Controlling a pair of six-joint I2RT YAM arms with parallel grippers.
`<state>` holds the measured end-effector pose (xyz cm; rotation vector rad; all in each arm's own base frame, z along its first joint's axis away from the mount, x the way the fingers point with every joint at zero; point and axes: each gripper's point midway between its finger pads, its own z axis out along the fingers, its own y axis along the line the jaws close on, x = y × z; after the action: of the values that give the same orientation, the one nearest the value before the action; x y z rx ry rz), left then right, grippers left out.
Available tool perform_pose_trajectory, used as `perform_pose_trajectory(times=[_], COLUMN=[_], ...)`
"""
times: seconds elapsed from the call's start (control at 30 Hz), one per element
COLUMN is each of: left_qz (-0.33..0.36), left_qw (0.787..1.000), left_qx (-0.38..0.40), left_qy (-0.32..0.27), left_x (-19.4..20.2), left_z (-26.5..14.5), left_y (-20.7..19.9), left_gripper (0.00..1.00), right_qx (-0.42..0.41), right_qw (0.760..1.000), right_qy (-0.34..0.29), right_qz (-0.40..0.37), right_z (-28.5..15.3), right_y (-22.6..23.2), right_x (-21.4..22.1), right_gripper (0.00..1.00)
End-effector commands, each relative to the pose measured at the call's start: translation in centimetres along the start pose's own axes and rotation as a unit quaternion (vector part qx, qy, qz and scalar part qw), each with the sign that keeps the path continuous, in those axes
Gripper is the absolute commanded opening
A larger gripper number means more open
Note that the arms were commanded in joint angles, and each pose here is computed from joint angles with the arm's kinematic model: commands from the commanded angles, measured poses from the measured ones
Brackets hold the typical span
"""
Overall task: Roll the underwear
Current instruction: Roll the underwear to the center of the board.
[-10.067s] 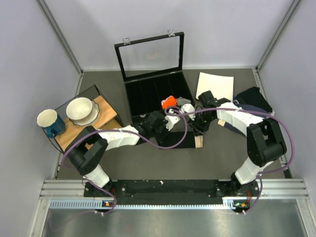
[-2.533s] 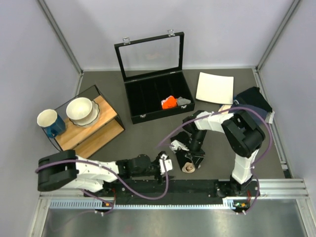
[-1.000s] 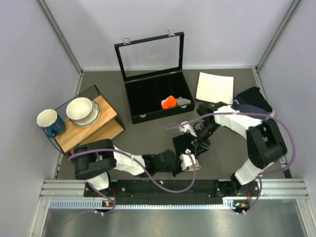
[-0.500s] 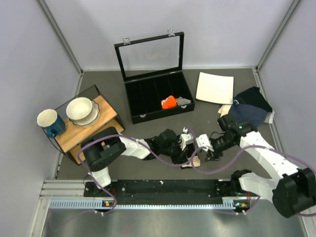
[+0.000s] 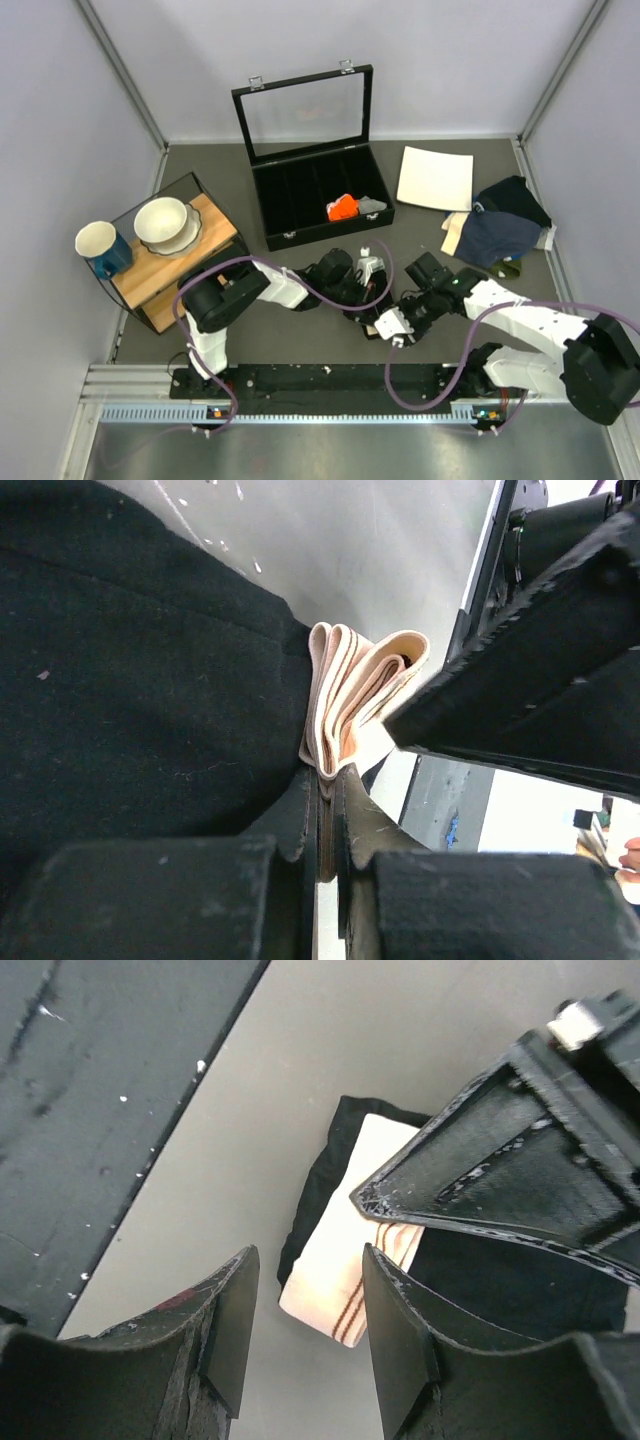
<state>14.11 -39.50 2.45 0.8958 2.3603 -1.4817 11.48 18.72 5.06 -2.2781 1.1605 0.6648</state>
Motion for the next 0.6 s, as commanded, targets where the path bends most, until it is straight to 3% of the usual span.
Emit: perform_pose_trajectory(times=[0.0,0.3,0.57], left_qz=[-0.075,-0.090,-0.040], left_qw=[0.986,0.986,0.976], left_qx=[-0.146,-0.129,-0.126], left_qy=[-0.016,-0.063,-0.175], left_x=[2.1,0.2,-4.5], left_z=[-1.3,-1.7,-5.8], left_y=[7.9,6.7,3.1], left_gripper=[0.00,0.00,0.36], right_qx=[0.024,0.008,0.000], right_qw=[0.999,0.996,0.995], right_qy=[0.046,0.088,0.096], right_qz=[-0.016,0.008,0.038], right_z=[1.1,2.5,2.6], right_y=[-1.5,-0.7,-0.7], right_x=[1.7,4.4,4.7], right_gripper=[0.47,0.48,0.28])
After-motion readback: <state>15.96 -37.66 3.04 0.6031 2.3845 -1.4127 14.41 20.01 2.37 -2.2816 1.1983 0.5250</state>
